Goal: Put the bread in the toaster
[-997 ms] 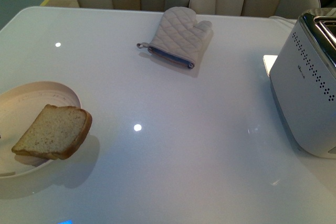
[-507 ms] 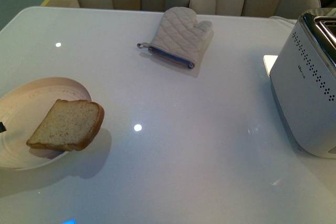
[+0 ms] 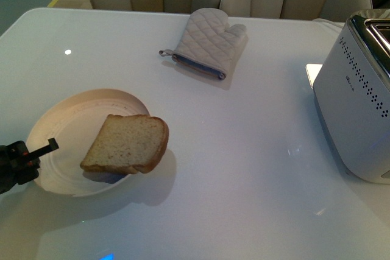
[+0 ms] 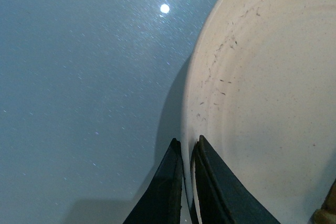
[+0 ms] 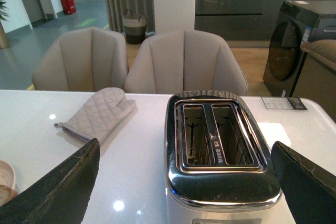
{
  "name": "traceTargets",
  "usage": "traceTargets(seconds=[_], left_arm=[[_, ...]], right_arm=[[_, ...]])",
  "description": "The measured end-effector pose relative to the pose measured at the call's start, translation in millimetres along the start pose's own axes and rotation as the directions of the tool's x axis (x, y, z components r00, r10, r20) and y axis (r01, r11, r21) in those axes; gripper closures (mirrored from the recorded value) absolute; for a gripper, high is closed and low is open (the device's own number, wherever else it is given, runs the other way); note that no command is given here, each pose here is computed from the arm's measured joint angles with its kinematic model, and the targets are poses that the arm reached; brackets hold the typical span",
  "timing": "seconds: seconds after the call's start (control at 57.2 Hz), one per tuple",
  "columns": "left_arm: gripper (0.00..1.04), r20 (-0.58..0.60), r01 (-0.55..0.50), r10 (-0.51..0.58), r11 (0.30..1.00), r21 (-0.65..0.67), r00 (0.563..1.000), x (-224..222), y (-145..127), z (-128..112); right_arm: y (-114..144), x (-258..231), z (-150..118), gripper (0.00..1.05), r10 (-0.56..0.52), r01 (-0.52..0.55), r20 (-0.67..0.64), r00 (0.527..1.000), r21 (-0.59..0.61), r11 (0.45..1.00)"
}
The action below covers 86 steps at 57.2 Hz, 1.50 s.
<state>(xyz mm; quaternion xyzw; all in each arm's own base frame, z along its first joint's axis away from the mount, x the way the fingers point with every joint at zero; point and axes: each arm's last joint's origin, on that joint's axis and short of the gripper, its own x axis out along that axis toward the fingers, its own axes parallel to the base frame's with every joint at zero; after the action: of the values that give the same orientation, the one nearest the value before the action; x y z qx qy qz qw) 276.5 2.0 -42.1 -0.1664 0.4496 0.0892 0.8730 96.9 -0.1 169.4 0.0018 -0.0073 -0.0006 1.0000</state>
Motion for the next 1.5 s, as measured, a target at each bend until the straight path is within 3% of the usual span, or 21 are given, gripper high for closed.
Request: traceTargets(seconds=[0.262,0.682,1.119,1.259,1.503], left_arm=[[1.01,-0.079,-0.007,0.004,0.999,-0.047,0.997,-1.1,-29.3,-7.7],[1.01,-0.104,0.039,-0.049,0.994,-0.103,0.993,-2.0,-86.0,-34.3],[1.01,-0.106,0.070,-0.077,0.995,-0.067,0.991,-4.0,-105.0,-42.3],[0.73,-0.139,0.090,-0.097,0.995,-0.052,0.986,-7.7,-101.1,-46.1],[0.36,-0.093,0.086,-0.096,0.990,-0.109,0.991,-26.9,-71.9,-31.3]], right_arm=[[0.0,0.0,0.0,0.09,0.000,0.000,0.000,1.000,0.000,1.000],[0.0,0.0,0.0,0.09,0.000,0.000,0.000,1.000,0.000,1.000],[0.0,0.0,0.0,0.09,0.000,0.000,0.000,1.000,0.000,1.000],[0.0,0.0,0.0,0.09,0.000,0.000,0.000,1.000,0.000,1.000],[0.0,0.0,0.0,0.09,0.000,0.000,0.000,1.000,0.000,1.000]])
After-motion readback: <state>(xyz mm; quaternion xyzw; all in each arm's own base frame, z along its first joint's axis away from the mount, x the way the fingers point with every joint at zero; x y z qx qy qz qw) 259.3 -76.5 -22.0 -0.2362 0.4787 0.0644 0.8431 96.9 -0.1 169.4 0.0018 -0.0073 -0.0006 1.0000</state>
